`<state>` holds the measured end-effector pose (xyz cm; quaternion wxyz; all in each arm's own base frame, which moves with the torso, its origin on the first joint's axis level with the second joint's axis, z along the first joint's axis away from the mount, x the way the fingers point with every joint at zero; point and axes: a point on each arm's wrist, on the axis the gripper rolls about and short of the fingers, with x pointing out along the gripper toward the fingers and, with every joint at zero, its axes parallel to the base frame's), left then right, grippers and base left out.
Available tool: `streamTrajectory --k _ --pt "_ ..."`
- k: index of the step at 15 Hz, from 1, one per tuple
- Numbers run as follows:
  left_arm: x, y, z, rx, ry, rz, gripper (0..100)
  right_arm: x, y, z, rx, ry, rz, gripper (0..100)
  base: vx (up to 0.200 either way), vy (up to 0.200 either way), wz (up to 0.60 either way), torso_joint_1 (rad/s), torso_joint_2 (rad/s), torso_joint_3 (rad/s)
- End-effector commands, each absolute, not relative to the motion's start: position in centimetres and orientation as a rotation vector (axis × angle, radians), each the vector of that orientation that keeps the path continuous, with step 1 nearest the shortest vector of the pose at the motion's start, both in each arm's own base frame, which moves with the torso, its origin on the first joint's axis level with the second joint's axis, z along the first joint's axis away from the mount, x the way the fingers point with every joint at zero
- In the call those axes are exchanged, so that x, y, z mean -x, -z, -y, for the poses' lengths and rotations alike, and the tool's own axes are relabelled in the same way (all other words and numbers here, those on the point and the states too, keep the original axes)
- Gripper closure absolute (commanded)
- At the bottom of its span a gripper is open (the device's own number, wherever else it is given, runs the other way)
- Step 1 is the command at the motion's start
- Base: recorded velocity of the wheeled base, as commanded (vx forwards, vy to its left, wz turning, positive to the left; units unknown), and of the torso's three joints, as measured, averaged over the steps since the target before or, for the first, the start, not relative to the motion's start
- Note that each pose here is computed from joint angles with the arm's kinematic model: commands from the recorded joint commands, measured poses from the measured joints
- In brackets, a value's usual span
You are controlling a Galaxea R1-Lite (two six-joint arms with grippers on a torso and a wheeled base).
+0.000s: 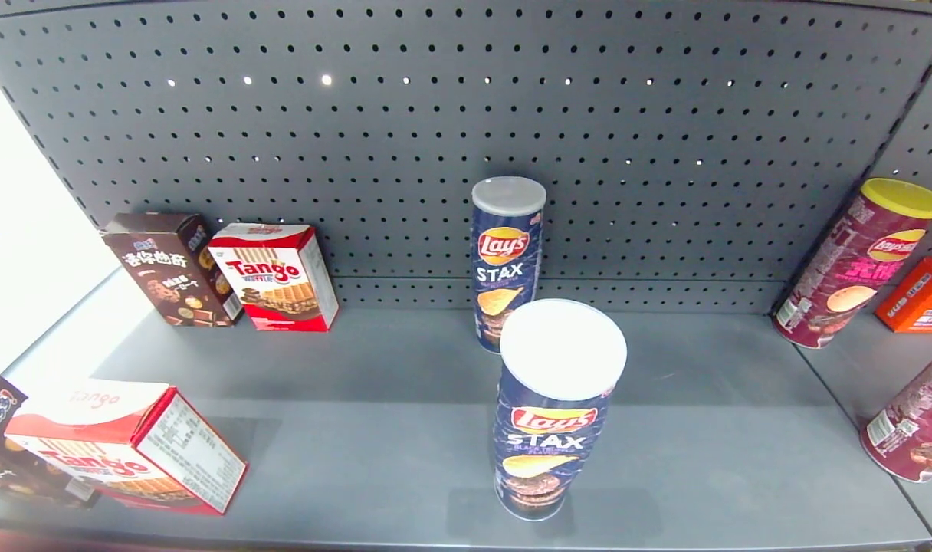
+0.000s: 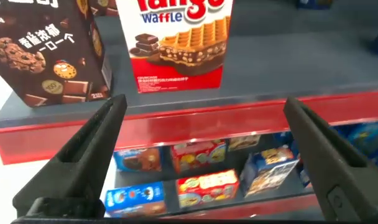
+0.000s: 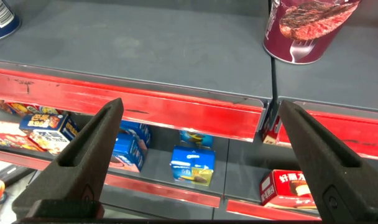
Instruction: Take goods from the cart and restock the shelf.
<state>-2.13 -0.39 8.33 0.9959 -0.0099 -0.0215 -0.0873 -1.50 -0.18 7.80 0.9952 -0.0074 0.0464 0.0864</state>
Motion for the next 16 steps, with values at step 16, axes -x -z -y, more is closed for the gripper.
streamTrajectory --k 16 --pt "2.33 -7.61 0.03 -0.040 0.022 -0.004 0 1.49 -7.80 0.18 0.015 -0.172 -0.094 0 0.000 0.000 0.00 0.000 0.00 0.000"
